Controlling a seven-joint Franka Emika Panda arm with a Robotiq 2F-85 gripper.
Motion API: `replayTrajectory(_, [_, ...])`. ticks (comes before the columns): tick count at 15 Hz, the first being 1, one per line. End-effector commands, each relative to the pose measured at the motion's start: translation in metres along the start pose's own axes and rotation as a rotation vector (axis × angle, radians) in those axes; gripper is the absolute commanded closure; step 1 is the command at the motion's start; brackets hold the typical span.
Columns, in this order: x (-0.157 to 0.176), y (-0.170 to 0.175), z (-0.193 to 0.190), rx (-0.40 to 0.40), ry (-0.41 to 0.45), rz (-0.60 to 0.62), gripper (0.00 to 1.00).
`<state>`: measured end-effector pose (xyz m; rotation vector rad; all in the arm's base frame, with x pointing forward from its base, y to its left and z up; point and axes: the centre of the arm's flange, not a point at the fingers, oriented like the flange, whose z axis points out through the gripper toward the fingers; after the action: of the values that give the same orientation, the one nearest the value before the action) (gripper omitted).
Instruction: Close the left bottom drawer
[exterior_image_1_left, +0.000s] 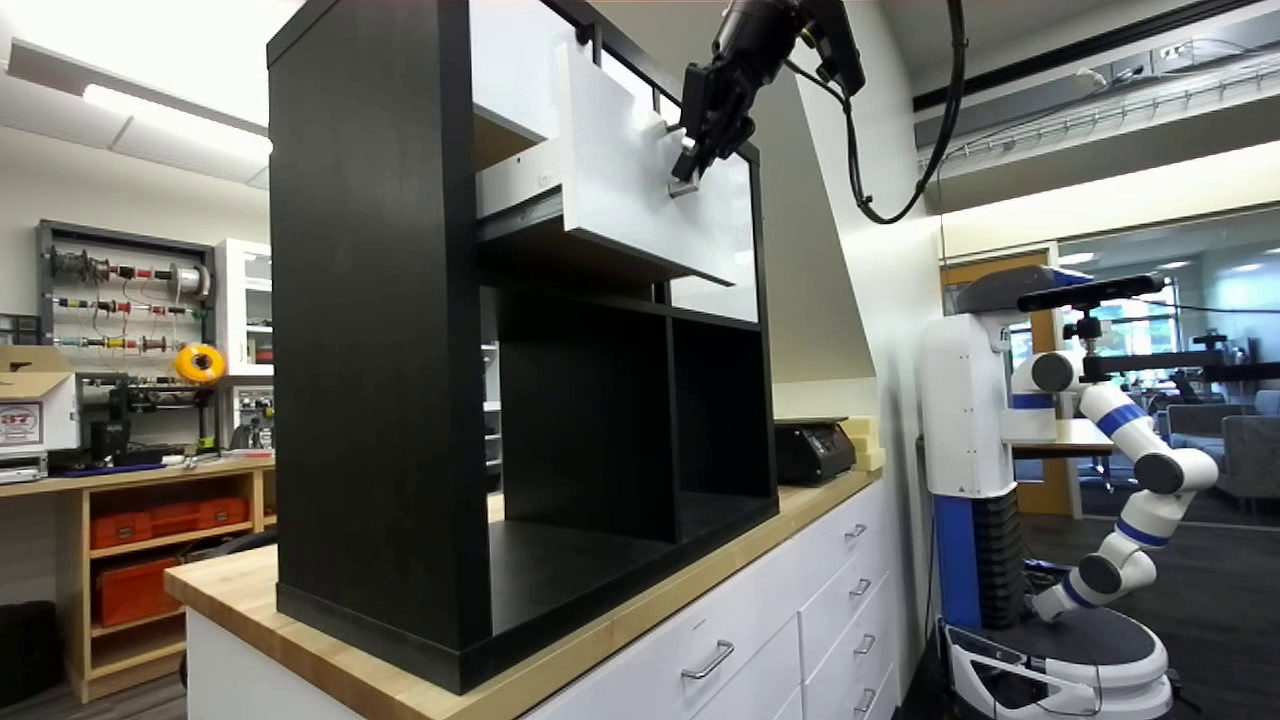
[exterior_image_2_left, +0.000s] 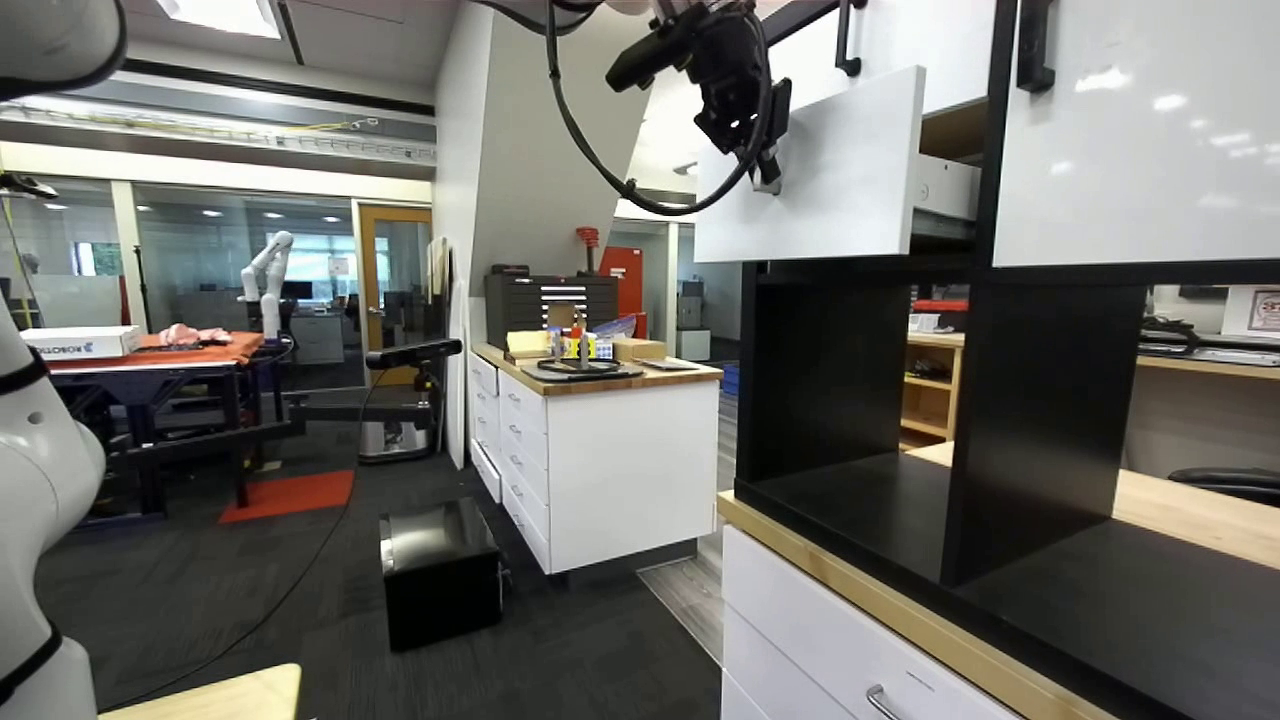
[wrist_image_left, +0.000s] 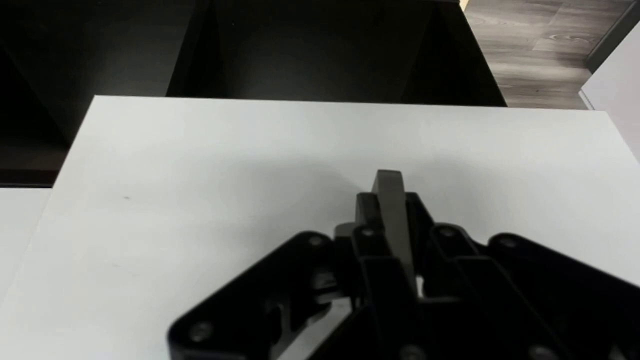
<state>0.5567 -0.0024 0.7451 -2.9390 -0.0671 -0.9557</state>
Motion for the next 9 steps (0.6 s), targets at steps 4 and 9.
replayTrajectory(4, [0.068, 0.067, 0.003, -0.009, -0.042, -0.010, 0.96])
replayTrajectory(9, [0.039, -0.041, 0.050, -0.082, -0.058, -0.012, 0.96])
